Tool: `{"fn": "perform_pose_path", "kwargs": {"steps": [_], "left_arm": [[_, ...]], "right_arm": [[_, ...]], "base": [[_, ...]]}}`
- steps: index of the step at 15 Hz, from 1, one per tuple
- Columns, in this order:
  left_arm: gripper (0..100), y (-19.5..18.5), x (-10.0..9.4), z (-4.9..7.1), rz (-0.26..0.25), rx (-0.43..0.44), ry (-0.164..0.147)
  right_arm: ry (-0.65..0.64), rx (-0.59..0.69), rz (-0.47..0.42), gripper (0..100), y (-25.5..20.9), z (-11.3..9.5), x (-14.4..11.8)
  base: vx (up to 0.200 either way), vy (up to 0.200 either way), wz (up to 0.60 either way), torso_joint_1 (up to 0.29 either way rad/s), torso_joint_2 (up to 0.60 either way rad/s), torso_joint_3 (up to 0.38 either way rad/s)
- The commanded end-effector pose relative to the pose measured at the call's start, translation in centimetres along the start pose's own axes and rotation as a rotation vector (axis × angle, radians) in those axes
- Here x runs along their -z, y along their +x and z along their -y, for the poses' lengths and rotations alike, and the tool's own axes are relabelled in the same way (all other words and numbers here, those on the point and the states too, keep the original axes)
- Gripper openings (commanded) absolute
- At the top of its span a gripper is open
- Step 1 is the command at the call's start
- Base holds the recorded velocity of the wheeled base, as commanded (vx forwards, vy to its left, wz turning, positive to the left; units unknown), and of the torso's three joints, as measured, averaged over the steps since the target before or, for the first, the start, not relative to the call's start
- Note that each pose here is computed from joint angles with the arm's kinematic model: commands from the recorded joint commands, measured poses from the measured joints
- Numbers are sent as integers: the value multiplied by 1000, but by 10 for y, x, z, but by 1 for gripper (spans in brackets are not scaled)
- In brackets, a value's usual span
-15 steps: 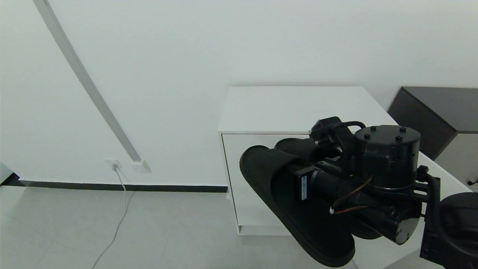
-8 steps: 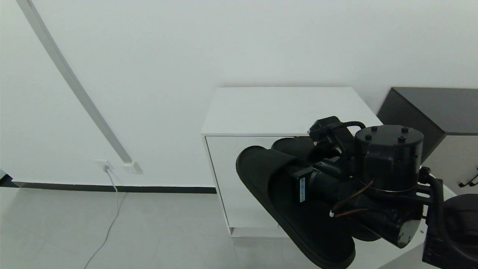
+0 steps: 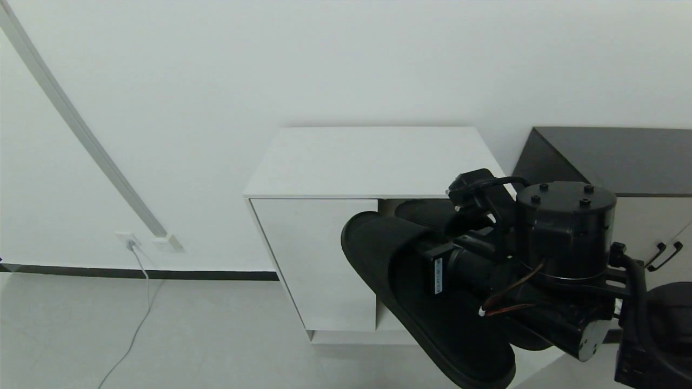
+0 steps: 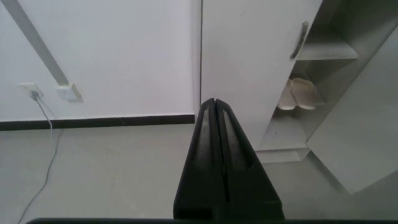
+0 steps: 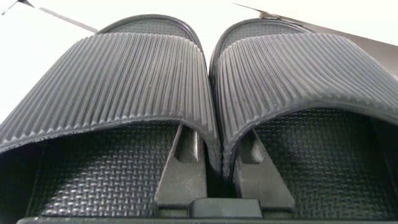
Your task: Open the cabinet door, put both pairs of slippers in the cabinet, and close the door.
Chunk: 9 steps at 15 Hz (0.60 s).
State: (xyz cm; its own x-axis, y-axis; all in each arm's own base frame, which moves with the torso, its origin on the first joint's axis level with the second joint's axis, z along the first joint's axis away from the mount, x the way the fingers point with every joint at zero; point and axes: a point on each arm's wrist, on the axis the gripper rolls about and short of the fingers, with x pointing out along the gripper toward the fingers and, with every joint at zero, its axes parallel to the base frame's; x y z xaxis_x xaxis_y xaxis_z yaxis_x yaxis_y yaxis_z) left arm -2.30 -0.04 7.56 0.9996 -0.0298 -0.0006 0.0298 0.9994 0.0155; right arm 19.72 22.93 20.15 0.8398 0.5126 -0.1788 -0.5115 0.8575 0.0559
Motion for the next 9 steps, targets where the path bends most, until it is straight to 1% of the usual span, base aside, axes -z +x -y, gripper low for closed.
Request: {"fn": "perform_pose_path", "kwargs": {"steps": [1,3,9], "left_arm": [[0,0,0,0,-1,-1,0],[0,0,0,0,-1,-1,0],[0,0,0,0,-1,-1,-2]], "right_arm": [[1,0,3,0,0,0,-1],[2,-1,4,0,-1,0,-1],[-1,2,-3,0,0,1,1]], "base": [[0,-200,0,7,2,-2],[0,-200,0,0,0,5],[0,0,0,0,0,0]]}}
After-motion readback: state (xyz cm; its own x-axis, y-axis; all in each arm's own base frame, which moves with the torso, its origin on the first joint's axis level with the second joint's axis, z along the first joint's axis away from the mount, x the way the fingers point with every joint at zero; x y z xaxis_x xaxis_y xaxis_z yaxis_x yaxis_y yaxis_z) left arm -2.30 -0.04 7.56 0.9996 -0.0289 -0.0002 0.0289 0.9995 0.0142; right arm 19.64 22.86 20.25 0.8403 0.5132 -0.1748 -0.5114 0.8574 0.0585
